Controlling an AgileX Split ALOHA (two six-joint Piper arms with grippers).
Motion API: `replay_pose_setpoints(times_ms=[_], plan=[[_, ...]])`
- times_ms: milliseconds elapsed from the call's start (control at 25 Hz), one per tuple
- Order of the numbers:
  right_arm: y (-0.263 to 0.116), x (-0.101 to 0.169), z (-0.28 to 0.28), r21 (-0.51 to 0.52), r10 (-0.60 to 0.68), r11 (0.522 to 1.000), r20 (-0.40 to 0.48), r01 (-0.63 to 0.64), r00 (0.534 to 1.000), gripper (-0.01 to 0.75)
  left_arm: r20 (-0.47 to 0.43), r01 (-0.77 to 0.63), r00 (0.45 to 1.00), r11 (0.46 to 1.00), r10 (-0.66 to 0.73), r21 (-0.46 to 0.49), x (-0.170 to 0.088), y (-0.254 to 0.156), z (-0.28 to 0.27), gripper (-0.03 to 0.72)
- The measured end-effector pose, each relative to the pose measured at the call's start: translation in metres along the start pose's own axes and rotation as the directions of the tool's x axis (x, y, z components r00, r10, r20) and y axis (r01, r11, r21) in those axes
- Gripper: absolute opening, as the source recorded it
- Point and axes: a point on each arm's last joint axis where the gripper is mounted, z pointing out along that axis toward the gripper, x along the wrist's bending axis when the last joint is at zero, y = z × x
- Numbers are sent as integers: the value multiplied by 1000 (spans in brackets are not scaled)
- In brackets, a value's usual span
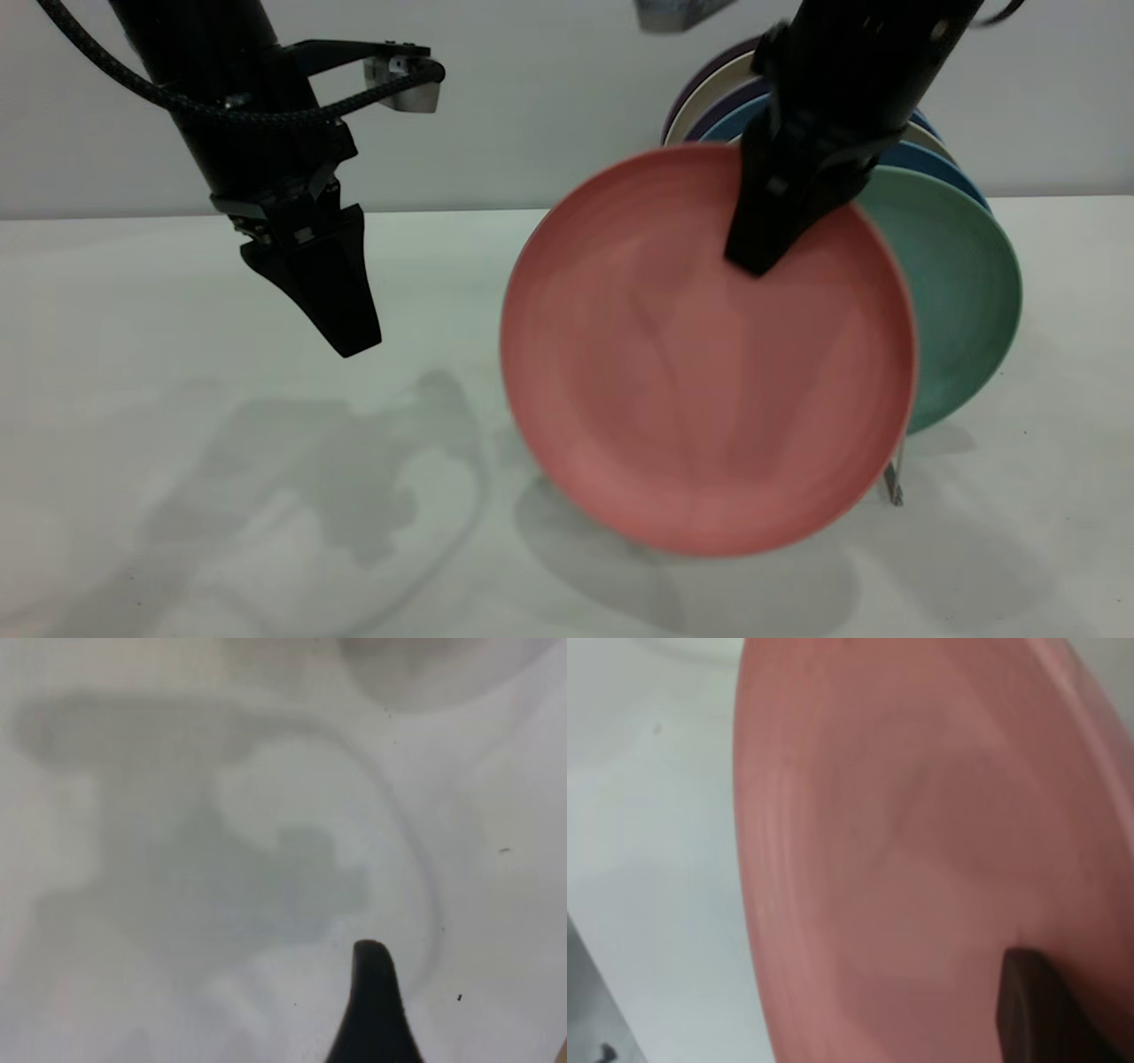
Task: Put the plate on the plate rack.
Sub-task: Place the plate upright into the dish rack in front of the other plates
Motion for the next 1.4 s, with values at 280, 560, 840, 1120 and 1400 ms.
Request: replay_pose_setpoints(times_ms=[280,560,840,1120,1400], plan=[[-3,-1,-23,57,-60,997,94,54,994,101,-34,36,999,999,-37,-27,11,-6,-4,582],[3,12,-23,161,-176,976,180,148,968,101,-68,53,996,997,-57,-51,17,-7,-5,582],[16,37,-34,231,-292,945,281,231,914,101,-78,55,995,997,-59,-59,18,-6,-5,582],[20,43,-42,278,-337,929,359,245,870,101,-78,55,995,997,-60,-59,18,-6,-5,582],[20,38,-50,294,-345,927,427,233,836,101,-80,54,995,997,-59,-58,18,-6,-5,582]])
